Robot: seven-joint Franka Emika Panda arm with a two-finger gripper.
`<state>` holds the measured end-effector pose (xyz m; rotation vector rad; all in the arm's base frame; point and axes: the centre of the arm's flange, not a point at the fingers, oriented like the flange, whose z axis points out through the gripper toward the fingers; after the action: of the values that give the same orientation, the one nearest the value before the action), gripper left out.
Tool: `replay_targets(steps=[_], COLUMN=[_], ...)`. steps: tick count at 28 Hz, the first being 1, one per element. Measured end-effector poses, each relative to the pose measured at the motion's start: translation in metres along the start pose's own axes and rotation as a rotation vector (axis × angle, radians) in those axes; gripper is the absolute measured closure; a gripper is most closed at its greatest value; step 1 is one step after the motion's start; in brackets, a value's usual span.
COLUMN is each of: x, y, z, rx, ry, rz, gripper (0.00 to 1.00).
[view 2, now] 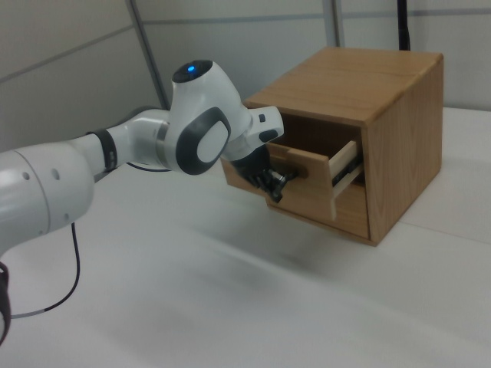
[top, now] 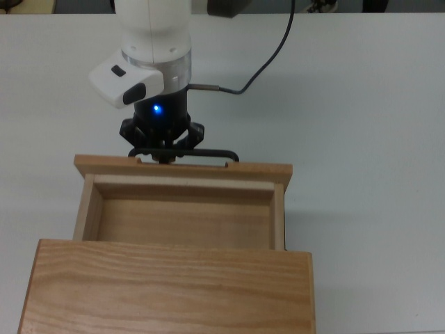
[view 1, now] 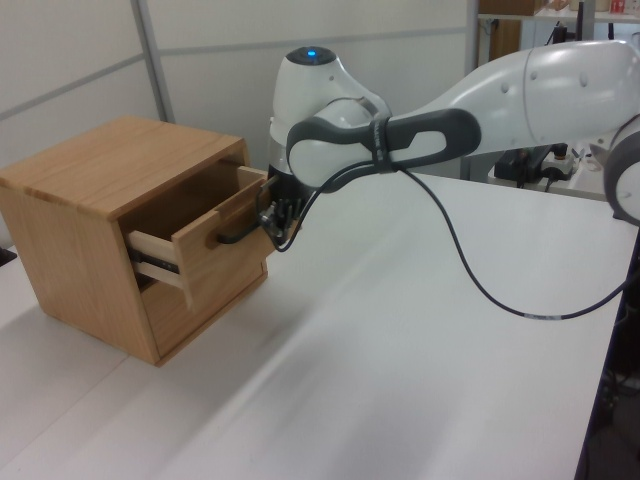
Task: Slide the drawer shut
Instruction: 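Push the drawer front with the gripper into the wooden cabinet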
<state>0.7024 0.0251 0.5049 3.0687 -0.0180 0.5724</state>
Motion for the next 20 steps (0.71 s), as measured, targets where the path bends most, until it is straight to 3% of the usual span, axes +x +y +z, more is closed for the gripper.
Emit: replay_targets(steps=[12, 20], x=[0.031, 0.035], y=[-0.010, -0.011], z=[0.038, 0.061], rx=[0.035, 0.055], ry=[0.363, 0.560], rz=[0.010, 0.017], gripper=[0.99, 0.99])
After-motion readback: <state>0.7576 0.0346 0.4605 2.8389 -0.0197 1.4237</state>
